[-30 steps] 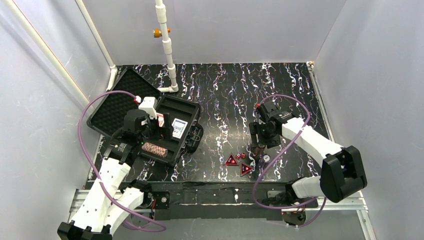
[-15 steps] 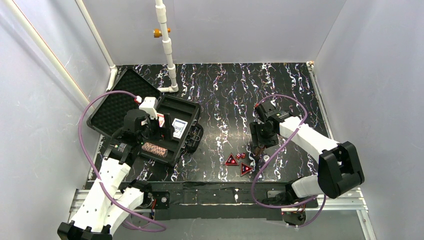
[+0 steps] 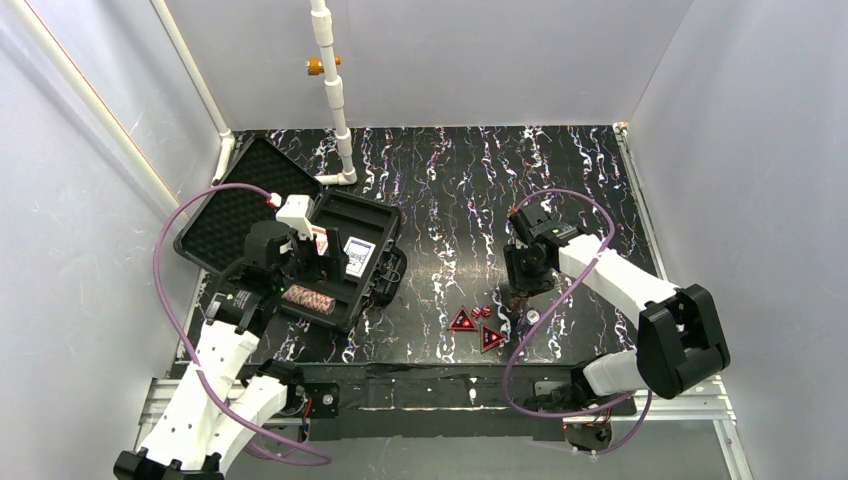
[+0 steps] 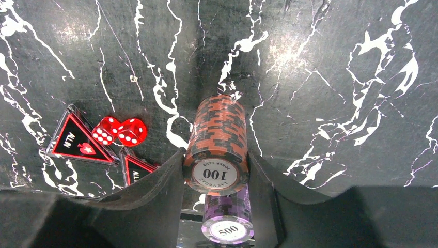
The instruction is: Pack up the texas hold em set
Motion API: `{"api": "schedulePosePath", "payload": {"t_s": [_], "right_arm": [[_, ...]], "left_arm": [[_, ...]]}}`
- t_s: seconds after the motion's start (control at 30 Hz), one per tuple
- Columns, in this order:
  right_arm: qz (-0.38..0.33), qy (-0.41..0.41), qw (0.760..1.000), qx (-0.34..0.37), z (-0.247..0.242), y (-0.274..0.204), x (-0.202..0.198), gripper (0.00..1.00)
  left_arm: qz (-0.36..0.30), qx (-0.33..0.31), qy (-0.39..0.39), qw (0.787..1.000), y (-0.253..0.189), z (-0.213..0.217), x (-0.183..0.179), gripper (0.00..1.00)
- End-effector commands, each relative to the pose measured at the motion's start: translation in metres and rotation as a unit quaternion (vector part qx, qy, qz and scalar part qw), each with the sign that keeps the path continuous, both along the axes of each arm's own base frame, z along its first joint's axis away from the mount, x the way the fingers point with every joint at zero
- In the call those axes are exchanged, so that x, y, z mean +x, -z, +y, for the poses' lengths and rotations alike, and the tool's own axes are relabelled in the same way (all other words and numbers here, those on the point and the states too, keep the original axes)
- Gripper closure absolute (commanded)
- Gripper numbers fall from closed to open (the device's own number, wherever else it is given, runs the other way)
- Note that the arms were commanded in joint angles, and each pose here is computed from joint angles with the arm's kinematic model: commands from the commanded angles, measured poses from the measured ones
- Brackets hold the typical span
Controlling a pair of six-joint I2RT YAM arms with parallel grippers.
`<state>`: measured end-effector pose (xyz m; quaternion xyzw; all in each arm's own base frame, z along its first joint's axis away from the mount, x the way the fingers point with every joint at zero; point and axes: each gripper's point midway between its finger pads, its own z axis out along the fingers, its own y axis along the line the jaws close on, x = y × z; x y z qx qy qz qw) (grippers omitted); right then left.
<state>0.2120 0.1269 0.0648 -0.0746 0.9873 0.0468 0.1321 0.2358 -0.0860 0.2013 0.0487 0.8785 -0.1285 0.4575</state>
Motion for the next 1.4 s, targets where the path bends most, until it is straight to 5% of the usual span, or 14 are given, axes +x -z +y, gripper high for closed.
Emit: {"api": "schedulePosePath", "payload": {"t_s": [0.0, 0.07, 0.7, 0.9, 1.37], "right_arm": [[-0.012, 0.002, 1.000, 0.020, 0.006, -0.010, -0.005, 0.91], [-0.029, 0.002, 0.999, 0.030, 0.009, -0.022, 0.000, 0.99], [-0.108, -0.041, 0.984, 0.133, 0.046, -0.107, 0.023, 0.99], [-0.108, -0.102, 0.963, 0.224, 0.082, -0.130, 0.021, 0.99], [-0.086, -0.174, 0.913, 0.360, 0.125, -0.151, 0.000, 0.99]], "left_arm": [[0.001, 0.007, 0.009, 1.000, 0.004, -0.001, -0.008, 0.04], [-0.001, 0.008, 0.012, 1.000, 0.004, -0.002, -0.009, 0.04], [-0.019, -0.041, 0.109, 0.993, 0.003, -0.039, -0.012, 0.04], [-0.060, -0.084, 0.200, 0.974, 0.003, -0.069, -0.019, 0.04], [-0.102, -0.076, 0.313, 0.941, -0.005, -0.090, -0.035, 0.07]]}}
